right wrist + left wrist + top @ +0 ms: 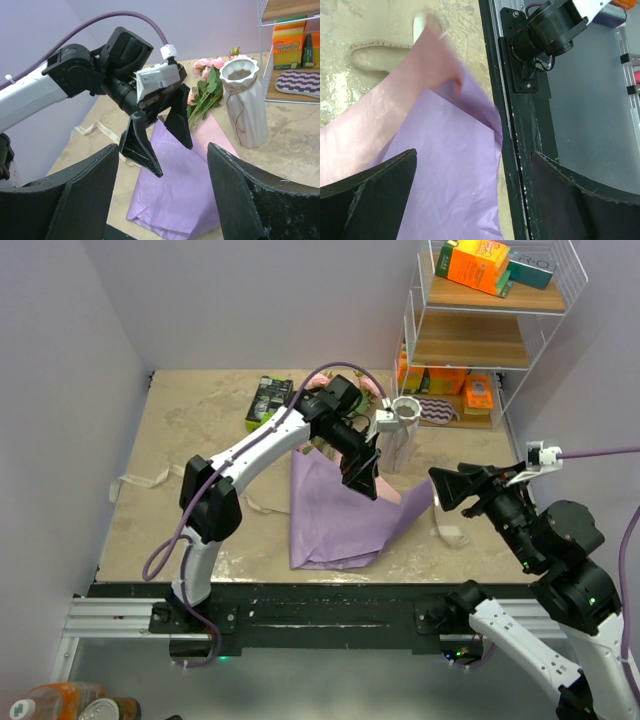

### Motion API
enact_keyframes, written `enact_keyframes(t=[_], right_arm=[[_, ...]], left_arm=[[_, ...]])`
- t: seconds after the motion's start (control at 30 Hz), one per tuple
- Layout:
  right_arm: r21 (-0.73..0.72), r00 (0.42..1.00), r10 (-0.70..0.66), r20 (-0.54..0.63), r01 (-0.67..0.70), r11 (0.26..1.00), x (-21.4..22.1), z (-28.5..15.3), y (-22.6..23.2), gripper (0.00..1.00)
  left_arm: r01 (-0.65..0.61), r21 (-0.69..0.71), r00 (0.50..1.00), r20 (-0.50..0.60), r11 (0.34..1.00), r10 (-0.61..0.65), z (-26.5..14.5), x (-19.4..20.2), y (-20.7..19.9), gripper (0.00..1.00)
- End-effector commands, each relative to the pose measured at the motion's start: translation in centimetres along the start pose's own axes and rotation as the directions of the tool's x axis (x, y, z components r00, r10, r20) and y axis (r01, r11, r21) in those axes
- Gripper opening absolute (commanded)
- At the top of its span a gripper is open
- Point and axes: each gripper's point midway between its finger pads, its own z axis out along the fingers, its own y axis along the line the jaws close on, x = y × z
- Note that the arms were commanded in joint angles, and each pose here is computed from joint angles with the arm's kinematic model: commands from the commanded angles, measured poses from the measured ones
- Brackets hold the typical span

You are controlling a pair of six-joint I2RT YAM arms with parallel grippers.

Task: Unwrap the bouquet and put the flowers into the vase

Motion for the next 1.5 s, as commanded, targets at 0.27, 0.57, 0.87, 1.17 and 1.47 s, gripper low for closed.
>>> enact_keyframes(t=[0.27,0.57,0.87,1.17,1.47], right_arm=[[-0.008,1.000,-0.022,-0.016,0.022,1.000,0.6,-0.6,-0.2,0.75],[-0.031,0.998,-0.011,-0.057,0.009,0.999,2.7,0.1,-0.2,0.71],[0.022,0.984,0.046,-0.170,-0.043,0.999,8.2,1.2,-2.1,0.70],[0.172,0.931,0.205,-0.301,-0.158,0.972,17.3,3.1,-5.6,0.75],[0.422,0.893,0.327,-0.309,-0.179,0.889,22.0,4.0,-9.9,0.77]], left_arm=[[-0.083,-0.289,0.997,-0.019,0.954,0.081,-5.7,1.0,4.5,0.99],[-0.202,-0.366,0.954,-0.284,0.908,0.097,-4.2,8.1,12.5,0.97],[-0.247,-0.348,0.943,-0.301,0.905,0.142,-3.8,7.5,14.6,0.98],[-0.230,-0.351,0.961,-0.227,0.908,0.156,-6.3,6.4,11.6,0.95],[-0.168,-0.399,0.985,-0.103,0.901,0.138,-11.4,4.6,9.7,0.96]])
